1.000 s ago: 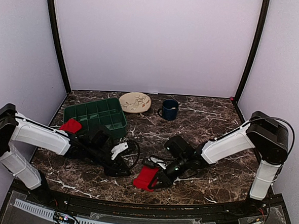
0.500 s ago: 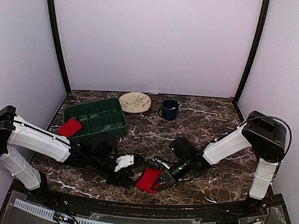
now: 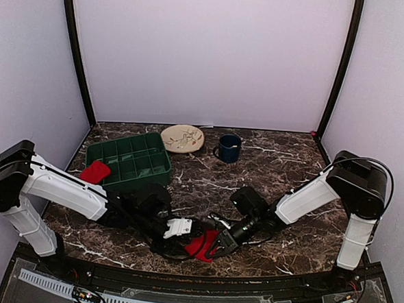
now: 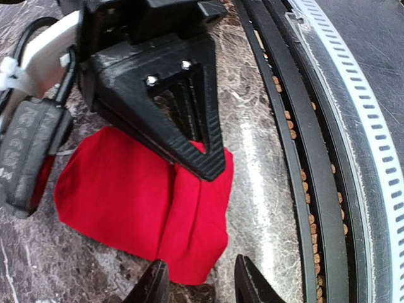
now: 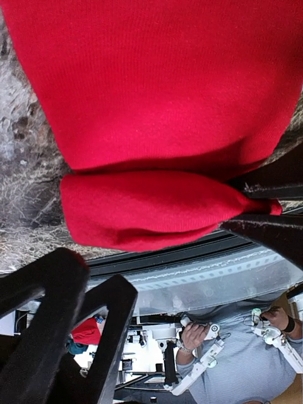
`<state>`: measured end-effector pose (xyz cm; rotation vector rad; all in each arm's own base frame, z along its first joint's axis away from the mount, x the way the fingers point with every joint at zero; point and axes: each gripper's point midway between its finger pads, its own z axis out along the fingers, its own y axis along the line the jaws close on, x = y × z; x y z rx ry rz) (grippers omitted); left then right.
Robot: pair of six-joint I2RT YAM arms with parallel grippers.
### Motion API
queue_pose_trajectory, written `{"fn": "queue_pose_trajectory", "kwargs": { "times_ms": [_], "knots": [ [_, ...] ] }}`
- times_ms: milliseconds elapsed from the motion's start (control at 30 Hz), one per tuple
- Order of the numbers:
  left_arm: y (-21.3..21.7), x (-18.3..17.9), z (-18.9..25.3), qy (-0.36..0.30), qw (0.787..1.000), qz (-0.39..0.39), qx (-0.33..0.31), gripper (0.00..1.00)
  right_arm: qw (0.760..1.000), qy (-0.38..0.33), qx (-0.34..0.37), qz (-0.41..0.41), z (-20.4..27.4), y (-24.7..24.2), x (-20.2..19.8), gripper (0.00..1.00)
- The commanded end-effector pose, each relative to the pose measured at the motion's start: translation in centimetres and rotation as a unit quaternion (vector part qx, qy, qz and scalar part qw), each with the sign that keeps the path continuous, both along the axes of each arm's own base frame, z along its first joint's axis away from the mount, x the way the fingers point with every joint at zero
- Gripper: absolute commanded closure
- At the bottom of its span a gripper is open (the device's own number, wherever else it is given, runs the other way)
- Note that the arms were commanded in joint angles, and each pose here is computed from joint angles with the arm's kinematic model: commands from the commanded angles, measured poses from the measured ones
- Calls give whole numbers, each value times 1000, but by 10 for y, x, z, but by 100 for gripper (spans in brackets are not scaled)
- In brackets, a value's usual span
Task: Roll the socks
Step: Roll the sock at the center of the board.
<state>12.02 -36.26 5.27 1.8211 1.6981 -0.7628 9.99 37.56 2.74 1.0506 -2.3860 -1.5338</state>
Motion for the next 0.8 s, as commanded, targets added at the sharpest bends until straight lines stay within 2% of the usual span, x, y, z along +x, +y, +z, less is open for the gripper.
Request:
{"fn": "queue_pose_trajectory", "kwargs": {
  "times_ms": [0, 500, 767],
  "knots": [
    [-4, -12, -1, 10, 999, -36, 5, 63, 1000, 5, 6, 0, -1, -2, -1, 100],
    [-13, -7, -15, -17, 998, -60, 22, 62, 1000, 7, 10, 6, 0, -4, -4, 100],
    [-15, -10, -24, -4, 997, -73, 38, 63, 1000, 8, 12, 10, 0, -4, -6, 100]
  ]
}}
